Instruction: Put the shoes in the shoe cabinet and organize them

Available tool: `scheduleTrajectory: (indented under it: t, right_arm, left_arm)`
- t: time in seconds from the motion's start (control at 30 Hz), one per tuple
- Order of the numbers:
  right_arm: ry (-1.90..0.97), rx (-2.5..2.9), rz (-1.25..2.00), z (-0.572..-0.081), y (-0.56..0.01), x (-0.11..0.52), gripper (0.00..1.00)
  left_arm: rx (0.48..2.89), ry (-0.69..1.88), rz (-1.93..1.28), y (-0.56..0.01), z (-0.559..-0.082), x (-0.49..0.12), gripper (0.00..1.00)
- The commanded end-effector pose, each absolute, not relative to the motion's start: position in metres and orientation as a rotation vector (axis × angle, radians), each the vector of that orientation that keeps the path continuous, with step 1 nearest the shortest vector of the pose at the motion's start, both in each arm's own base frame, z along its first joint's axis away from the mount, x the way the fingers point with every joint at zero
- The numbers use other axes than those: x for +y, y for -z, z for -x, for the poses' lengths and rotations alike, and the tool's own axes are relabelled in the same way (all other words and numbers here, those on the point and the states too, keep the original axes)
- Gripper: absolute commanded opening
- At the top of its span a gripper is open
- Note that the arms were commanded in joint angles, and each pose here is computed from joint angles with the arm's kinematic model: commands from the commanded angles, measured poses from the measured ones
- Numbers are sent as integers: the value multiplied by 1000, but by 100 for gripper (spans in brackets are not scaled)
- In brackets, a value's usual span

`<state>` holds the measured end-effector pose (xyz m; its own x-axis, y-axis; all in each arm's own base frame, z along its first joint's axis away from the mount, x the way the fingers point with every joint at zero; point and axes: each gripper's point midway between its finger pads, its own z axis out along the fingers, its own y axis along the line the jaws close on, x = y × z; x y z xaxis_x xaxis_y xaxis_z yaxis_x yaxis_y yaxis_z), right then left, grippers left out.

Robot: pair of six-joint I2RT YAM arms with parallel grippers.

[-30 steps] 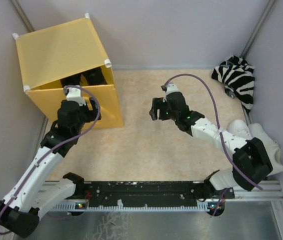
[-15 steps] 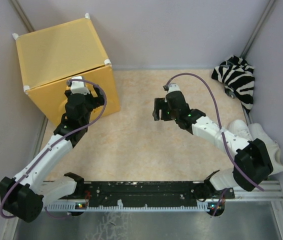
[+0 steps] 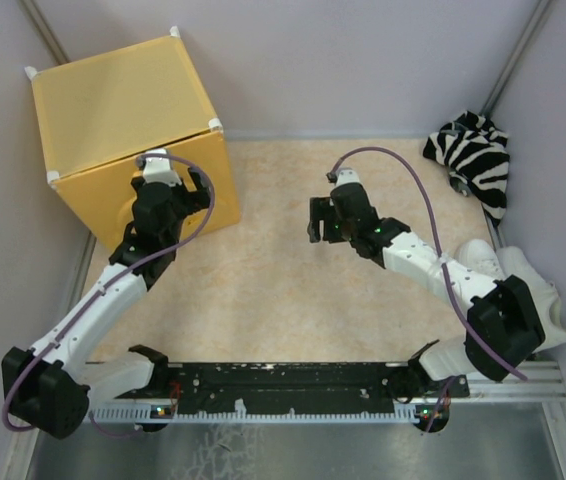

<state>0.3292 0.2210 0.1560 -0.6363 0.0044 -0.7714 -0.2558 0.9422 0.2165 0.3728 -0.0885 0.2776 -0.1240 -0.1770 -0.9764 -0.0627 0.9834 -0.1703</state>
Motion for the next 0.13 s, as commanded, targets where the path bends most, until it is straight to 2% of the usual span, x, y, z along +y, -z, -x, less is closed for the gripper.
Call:
scheduleTrajectory:
  t: [0.0, 0.1]
  right_arm:
    - [-421, 2127, 175, -340, -190, 226, 70]
    - [-427, 2116, 174, -340, -192, 226, 70]
  left_arm:
    - [1657, 141, 183, -299, -372, -91, 100]
    - [1666, 149, 172, -299, -369, -92, 100]
